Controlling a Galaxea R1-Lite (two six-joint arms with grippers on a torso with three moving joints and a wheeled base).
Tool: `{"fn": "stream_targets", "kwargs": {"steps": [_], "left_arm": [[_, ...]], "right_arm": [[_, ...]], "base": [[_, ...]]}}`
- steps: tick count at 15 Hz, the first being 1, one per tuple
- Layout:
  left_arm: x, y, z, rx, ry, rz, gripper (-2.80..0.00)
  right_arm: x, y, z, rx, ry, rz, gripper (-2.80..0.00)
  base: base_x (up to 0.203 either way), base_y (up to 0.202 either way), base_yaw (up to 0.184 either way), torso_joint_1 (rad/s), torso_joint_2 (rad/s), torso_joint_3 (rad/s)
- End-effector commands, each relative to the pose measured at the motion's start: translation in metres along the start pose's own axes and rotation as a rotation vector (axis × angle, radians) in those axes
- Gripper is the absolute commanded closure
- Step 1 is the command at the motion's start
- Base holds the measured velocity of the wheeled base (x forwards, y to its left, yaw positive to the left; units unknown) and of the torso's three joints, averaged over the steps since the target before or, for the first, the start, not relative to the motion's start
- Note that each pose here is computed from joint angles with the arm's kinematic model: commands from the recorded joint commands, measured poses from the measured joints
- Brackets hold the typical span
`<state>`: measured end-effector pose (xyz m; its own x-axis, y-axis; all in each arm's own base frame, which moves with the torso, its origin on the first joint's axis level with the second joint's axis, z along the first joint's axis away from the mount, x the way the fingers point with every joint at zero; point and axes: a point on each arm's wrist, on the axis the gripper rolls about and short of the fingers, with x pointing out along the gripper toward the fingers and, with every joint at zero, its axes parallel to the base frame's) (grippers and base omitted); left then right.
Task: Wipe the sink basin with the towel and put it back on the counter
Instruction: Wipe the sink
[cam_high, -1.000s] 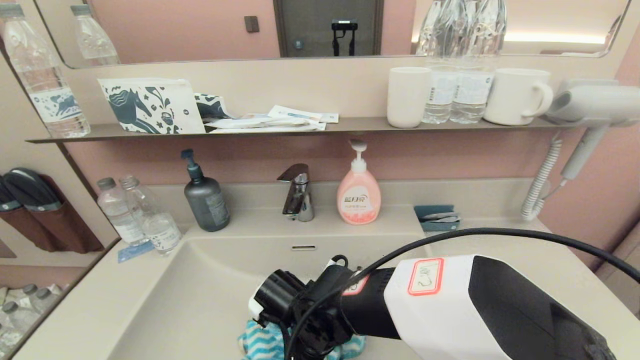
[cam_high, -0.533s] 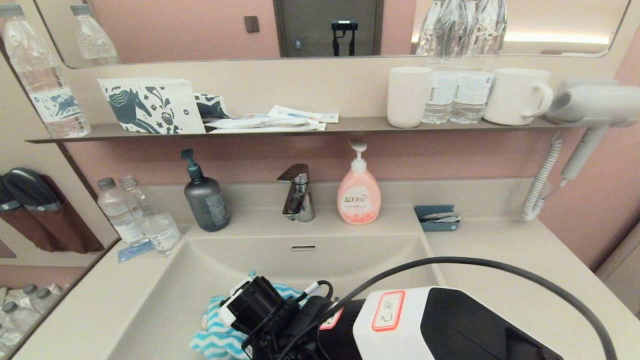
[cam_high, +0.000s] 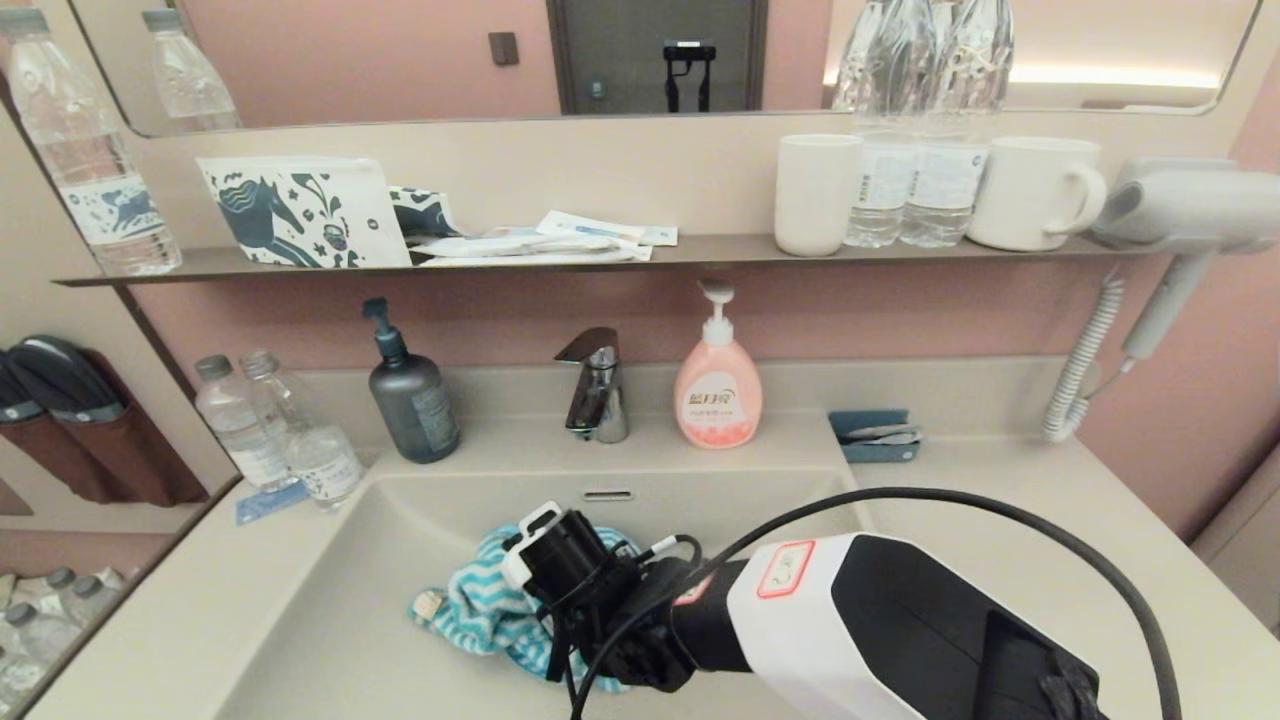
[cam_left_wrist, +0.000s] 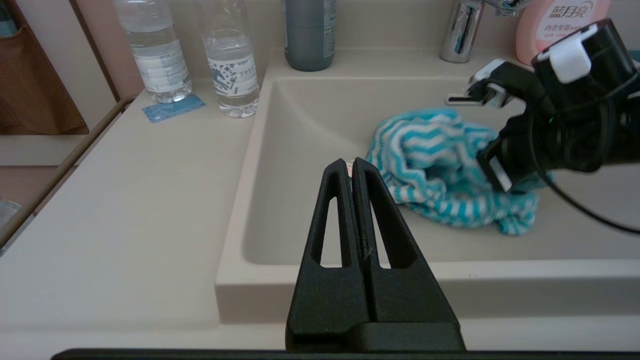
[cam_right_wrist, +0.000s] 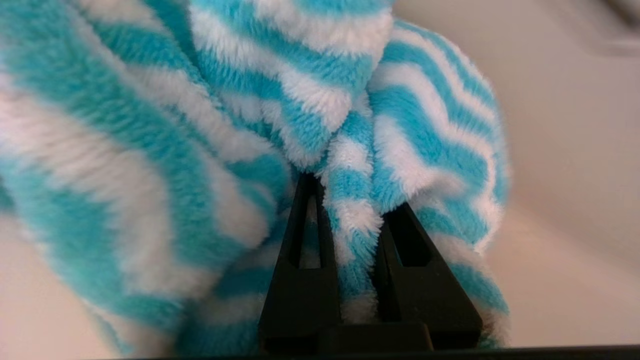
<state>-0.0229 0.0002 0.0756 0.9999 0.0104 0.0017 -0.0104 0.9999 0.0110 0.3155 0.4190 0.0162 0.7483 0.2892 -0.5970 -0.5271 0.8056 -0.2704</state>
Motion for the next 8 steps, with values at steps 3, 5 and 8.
{"fn": "stream_targets", "kwargs": {"steps": [3, 5, 8], "left_arm": [[0.0, 0.0, 0.0, 0.001, 0.001, 0.0, 0.0], [0.0, 0.0, 0.0, 0.0, 0.002, 0.0, 0.0], [0.0, 0.0, 0.0, 0.0, 0.002, 0.0, 0.0]], "right_arm": [[0.012, -0.038, -0.002, -0.018, 0.053, -0.11, 0.0], [0.006, -0.05, -0.005, -0.054, 0.141, -0.13, 0.0], [-0.017, -0.063, -0.008, -0.128, 0.302, -0.128, 0.0]], "base": [[0.0, 0.0, 0.0, 0.0, 0.0, 0.0], [0.0, 0.0, 0.0, 0.0, 0.0, 0.0], [0.0, 0.0, 0.0, 0.0, 0.0, 0.0]]}}
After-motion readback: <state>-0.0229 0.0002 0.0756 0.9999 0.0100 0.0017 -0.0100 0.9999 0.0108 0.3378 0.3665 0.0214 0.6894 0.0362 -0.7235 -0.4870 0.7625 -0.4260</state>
